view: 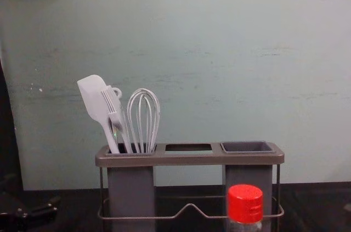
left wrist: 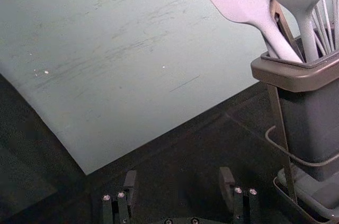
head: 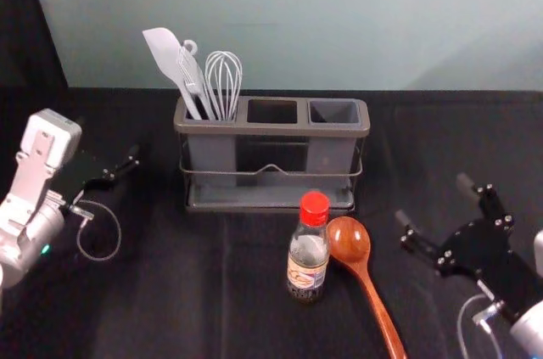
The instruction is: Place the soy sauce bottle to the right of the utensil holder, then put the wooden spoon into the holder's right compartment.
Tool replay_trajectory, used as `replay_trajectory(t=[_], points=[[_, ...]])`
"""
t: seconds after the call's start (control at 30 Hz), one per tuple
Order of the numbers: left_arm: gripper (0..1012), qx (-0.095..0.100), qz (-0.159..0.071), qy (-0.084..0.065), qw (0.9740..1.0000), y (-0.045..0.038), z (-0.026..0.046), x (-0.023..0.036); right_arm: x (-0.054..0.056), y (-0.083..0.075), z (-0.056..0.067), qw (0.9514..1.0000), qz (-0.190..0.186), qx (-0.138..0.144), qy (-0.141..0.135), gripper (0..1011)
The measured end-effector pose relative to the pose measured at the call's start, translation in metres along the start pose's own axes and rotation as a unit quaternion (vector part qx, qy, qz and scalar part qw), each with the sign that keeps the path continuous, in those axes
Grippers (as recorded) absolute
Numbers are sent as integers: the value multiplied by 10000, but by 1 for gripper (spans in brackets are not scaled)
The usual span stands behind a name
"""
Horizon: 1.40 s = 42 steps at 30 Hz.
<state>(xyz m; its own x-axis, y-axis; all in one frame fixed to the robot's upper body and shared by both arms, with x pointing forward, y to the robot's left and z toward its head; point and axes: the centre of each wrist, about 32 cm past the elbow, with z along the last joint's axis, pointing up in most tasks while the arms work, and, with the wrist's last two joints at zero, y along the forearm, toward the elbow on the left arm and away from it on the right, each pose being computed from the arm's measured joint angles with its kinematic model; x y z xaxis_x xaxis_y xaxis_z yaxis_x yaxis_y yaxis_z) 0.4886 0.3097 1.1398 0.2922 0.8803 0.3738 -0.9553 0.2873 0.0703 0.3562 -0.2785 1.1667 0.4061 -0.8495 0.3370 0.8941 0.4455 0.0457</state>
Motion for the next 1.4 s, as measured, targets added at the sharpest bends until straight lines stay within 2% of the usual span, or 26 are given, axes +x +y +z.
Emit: replay_trajectory(t=[0.27, 0.4, 0.47, 0.57, 0.8, 0.93, 1.23, 1.4], points=[[1000, 0, 0, 1, 10000, 0, 0, 0, -259, -138, 135, 9992, 184, 130, 324, 1002], [1000, 0, 0, 0, 10000, 0, 0, 0, -322, -159, 161, 9978, 339, 172, 552, 1002], [1000, 0, 0, 0, 10000, 0, 0, 0, -378, -151, 173, 9953, 521, 232, 779, 1002], [1000, 0, 0, 0, 10000, 0, 0, 0, -415, -127, 181, 9932, 645, 280, 927, 1002], [1000, 0, 0, 0, 10000, 0, 0, 0, -509, 70, 172, 9882, 884, 401, 1182, 1003], [1000, 0, 0, 0, 10000, 0, 0, 0, -534, 194, 168, 9873, 964, 395, 1203, 1003], [1000, -1, 0, 0, 10000, 0, 0, 0, -575, 603, 135, 9860, 1097, 341, 1207, 1003], [1000, 0, 0, 0, 10000, 0, 0, 0, -583, 691, 128, 9851, 1114, 323, 1267, 1002]])
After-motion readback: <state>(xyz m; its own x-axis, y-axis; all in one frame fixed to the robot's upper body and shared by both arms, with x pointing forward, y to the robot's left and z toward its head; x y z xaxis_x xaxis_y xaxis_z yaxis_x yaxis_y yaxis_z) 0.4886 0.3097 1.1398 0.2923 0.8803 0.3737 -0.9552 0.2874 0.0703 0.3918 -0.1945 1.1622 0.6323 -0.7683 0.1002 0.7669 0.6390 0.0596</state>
